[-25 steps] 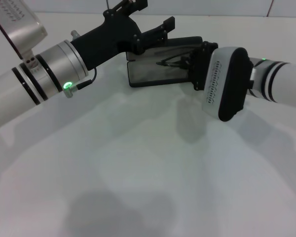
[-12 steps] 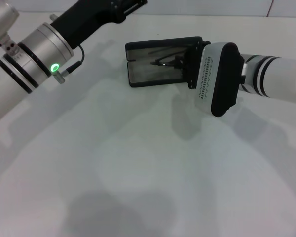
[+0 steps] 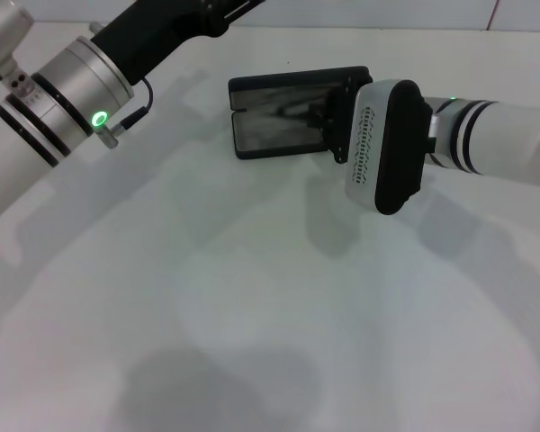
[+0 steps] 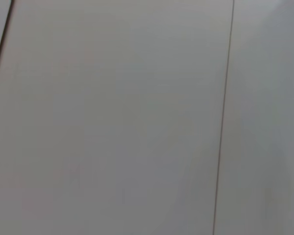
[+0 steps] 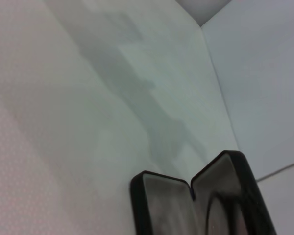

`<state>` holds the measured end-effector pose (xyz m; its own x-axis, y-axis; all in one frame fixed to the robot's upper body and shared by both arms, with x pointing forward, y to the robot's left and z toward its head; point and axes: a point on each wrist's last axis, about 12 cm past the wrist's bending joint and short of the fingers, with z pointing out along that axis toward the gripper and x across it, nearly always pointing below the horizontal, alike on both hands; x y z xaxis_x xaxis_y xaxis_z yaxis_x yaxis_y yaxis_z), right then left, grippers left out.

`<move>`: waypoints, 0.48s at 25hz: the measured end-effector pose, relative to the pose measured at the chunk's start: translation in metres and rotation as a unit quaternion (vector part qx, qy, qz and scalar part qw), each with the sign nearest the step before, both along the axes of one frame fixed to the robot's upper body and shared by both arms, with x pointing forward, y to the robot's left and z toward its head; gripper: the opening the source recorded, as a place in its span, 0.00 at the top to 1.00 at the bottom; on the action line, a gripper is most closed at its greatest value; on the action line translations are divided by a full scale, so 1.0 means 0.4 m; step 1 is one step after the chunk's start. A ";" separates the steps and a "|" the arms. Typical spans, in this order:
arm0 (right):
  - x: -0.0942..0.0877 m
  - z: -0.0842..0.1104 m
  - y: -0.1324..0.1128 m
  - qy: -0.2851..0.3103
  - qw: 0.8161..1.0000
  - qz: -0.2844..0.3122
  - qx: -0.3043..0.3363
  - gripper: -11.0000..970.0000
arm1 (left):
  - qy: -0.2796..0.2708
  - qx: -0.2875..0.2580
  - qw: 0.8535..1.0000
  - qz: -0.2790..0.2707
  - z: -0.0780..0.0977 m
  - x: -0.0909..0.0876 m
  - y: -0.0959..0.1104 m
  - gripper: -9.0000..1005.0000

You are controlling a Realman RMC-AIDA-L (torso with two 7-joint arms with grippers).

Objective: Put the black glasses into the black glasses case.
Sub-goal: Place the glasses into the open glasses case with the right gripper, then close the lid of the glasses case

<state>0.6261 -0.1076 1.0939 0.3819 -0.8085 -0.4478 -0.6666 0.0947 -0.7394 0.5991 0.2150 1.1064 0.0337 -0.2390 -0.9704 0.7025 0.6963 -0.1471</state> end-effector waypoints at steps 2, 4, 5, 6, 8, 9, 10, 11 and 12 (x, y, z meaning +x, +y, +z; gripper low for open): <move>0.005 0.002 0.001 -0.002 1.000 -0.001 -0.003 0.87 | 0.000 0.000 1.000 0.000 0.000 0.000 0.000 0.11; 0.010 0.004 0.002 -0.003 1.000 -0.001 -0.006 0.86 | 0.000 0.000 1.000 0.000 -0.001 -0.001 0.000 0.11; 0.012 0.005 0.003 -0.004 1.000 -0.001 -0.007 0.86 | 0.001 0.001 1.000 0.000 -0.001 -0.001 0.000 0.11; 0.013 0.005 0.004 -0.005 1.000 0.000 -0.007 0.86 | 0.001 0.001 1.000 -0.001 -0.002 -0.001 -0.001 0.11; 0.012 0.010 0.008 -0.007 1.000 0.001 -0.003 0.85 | 0.002 0.002 1.000 -0.001 -0.003 -0.002 0.000 0.11; 0.011 0.014 0.011 -0.008 1.000 0.002 0.001 0.85 | 0.003 0.002 1.000 0.000 -0.005 -0.004 0.002 0.11; 0.008 0.017 0.014 -0.007 1.000 0.001 0.007 0.85 | 0.004 0.002 1.000 0.001 -0.007 -0.005 0.003 0.11; 0.001 0.024 0.019 -0.006 1.000 0.003 0.020 0.85 | 0.005 0.002 1.000 0.003 -0.010 -0.008 0.006 0.12; -0.007 0.027 0.023 -0.002 0.999 0.007 0.031 0.85 | 0.007 0.002 1.000 0.004 -0.012 -0.010 0.010 0.12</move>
